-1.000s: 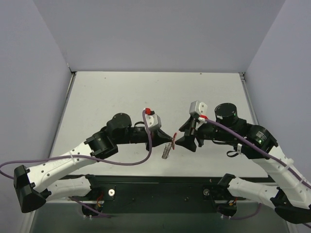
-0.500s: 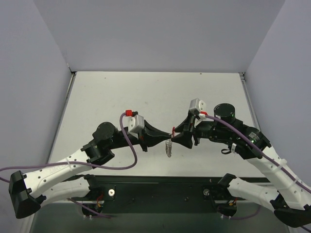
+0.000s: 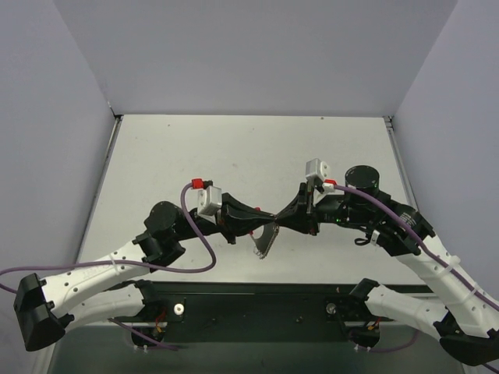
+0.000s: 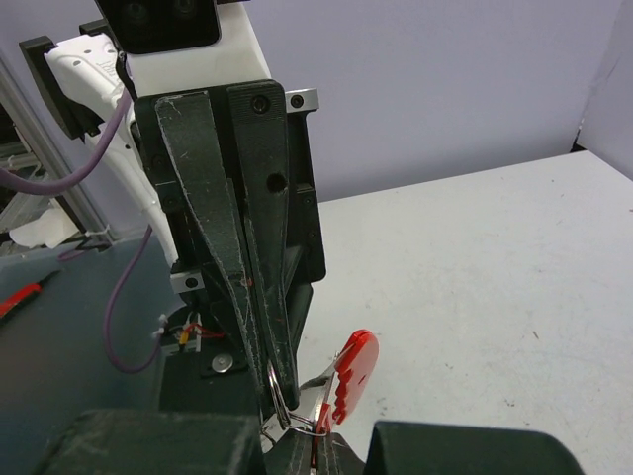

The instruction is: Put the keys on the keyring

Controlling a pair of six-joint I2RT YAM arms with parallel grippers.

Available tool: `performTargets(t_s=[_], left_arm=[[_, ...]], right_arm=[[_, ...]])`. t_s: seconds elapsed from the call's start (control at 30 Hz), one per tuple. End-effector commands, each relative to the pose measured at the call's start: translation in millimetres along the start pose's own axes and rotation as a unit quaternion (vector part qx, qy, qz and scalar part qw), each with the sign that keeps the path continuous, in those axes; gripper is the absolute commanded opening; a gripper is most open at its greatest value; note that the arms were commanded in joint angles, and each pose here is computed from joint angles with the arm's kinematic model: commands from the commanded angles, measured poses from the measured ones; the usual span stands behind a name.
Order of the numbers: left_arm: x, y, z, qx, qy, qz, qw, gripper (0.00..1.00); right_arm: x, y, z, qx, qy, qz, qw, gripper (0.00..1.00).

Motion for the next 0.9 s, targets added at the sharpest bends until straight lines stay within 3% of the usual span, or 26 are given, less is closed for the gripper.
performTargets(t_s=[0.0, 0.87], left_arm=[[27, 2, -8, -0.023, 0.017, -0.078, 0.997, 0.0], [28, 19, -2, -0.045, -0.009, -0.167, 0.985, 0.0]], right_arm=[[6, 1, 1, 0.014, -0.016, -0.018, 1.0, 0.0], [4, -3, 6, 0.032, -0.027, -0.023, 0.999, 0.0]])
Point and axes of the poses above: each gripper's point midway between its finger pads, its own y axis out along the fingers, its own z axis along the line the jaws close on, x = y × z, the point moved 6 cm from there along -y, back along the fingers, and after that the axes turned 2 degrees about y, right-handed, at the moved point
